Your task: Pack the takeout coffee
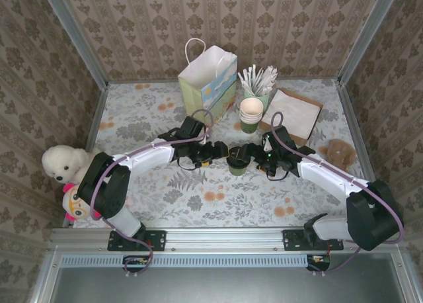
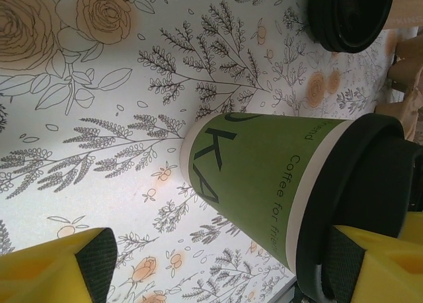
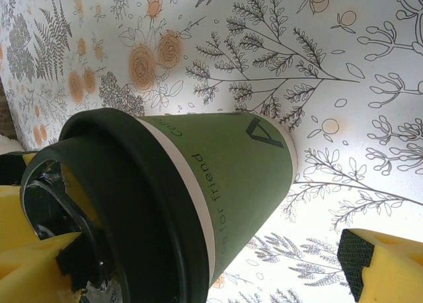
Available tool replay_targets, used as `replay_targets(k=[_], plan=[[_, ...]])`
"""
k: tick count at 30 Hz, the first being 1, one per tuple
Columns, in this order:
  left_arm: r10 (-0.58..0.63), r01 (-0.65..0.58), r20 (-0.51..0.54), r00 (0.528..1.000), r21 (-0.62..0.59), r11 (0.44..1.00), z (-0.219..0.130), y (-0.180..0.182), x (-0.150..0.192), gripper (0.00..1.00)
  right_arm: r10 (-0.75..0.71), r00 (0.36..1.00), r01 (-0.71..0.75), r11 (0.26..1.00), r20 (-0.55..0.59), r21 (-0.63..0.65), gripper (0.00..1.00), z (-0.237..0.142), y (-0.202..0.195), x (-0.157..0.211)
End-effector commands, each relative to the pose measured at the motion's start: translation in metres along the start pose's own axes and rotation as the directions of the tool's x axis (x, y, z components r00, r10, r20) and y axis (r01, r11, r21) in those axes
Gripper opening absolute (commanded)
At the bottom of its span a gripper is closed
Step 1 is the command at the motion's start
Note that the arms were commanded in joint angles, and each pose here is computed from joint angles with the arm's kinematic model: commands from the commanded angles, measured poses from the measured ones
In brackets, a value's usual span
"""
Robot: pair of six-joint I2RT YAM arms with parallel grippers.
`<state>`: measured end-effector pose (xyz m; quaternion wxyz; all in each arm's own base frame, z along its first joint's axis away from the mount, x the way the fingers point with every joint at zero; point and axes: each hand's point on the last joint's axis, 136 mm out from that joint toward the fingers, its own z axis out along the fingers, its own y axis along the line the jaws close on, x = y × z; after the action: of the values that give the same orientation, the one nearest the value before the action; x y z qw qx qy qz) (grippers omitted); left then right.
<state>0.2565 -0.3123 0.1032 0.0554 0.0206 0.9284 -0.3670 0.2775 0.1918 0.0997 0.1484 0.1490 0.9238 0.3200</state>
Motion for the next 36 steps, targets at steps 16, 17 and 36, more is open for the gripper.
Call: replay_targets(k=[16,17,36], plan=[[-0.019,0.080,0.176,0.984,-0.345,0.935,-0.058,0.049,-0.021,1.00,-0.068,0.998,0.068,0.997,-0.001,0.024,1.00,-0.017,0.014,-0.002],[-0.030,0.091,0.173,0.984,-0.356,0.930,-0.055,0.053,-0.020,1.00,-0.078,0.997,0.077,0.996,0.012,0.034,1.00,-0.020,0.016,-0.004],[-0.062,0.077,0.051,0.997,-0.379,0.922,0.001,0.055,-0.009,1.00,-0.253,0.965,0.260,0.926,-0.062,0.275,1.00,-0.010,0.029,-0.001]])
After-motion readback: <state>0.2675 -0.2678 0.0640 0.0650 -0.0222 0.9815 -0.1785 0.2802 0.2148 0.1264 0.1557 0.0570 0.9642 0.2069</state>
